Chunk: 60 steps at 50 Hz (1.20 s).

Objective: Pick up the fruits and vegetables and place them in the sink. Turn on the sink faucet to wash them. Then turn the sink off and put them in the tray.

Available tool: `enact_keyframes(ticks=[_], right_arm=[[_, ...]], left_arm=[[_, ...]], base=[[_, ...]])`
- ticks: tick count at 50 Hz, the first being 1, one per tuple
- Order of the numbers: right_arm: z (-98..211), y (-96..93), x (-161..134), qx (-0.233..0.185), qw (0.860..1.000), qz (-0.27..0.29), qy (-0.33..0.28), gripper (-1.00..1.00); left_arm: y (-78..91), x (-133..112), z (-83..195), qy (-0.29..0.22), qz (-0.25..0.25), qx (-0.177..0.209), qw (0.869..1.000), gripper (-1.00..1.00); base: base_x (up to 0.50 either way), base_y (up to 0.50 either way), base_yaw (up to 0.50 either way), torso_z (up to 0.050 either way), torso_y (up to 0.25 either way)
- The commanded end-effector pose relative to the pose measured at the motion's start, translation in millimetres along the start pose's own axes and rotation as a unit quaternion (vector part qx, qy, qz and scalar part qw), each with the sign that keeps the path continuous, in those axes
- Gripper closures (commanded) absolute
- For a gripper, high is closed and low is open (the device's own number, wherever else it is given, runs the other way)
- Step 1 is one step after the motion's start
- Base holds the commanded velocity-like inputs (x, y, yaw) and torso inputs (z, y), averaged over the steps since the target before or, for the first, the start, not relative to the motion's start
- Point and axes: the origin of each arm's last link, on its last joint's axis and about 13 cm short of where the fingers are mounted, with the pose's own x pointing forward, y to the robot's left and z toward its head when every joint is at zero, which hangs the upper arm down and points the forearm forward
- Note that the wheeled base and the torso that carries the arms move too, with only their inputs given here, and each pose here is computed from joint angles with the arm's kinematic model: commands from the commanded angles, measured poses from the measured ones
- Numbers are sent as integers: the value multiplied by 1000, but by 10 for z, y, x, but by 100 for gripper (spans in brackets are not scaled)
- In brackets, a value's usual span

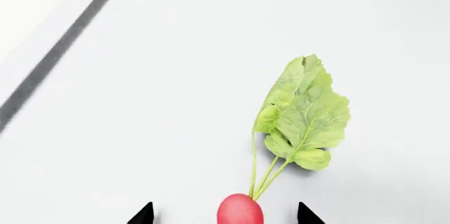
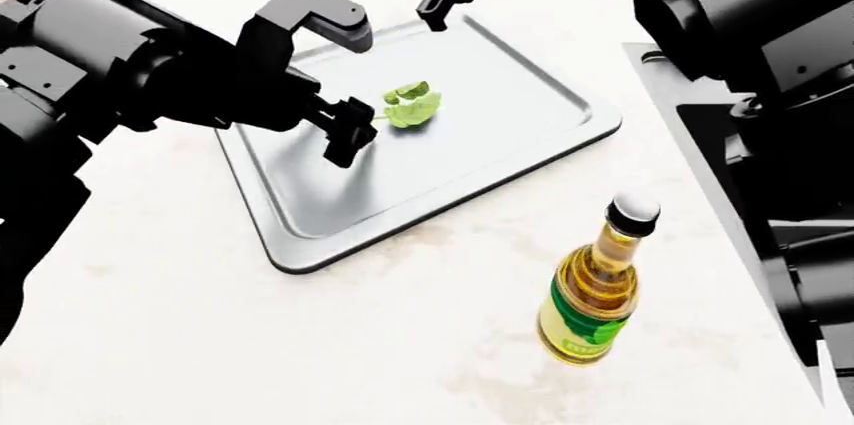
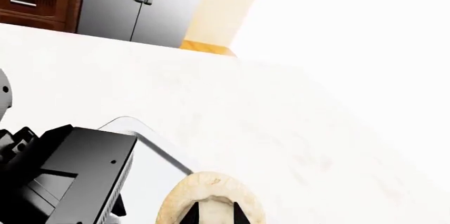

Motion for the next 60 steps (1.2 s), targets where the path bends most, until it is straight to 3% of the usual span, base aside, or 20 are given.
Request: enact_keyframes(ticks=[1,12,22,32,38,53,54,60], right_arm=[[-50,-13,26,-1,1000,-3,6,100],[-278,-51,224,18,999,-9,35,100],[-548,-253,293,24,993,-30,108,100],[-674,-253,241,14,984,16,179,100],[-688,-192,186,12,975,55,217,100],[-681,-163,143,13,966,83,243,100],[-684,-166,143,14,967,82,243,-100],[-675,-185,140,13,967,75,242,-100]], left_arm=[[-23,-62,58,-13,-4,-3,1000,-100],[-165,-690,210,-103,-6,-10,995,-100],[-272,-1266,126,-150,24,-16,988,-100],[-367,-1708,245,-201,48,-5,978,-100],[-375,-1811,291,-216,56,-1,975,-100],[-342,-1735,298,-217,51,-1,975,-100],[-341,-1733,298,-217,51,-1,975,-100],[-344,-1724,305,-218,48,-1,975,-100]], base=[[0,0,0,0,0],[0,0,0,0,0],[0,0,0,0,0],[0,0,0,0,0],[0,0,0,0,0],[0,0,0,0,0],[0,0,0,0,0],[0,0,0,0,0]])
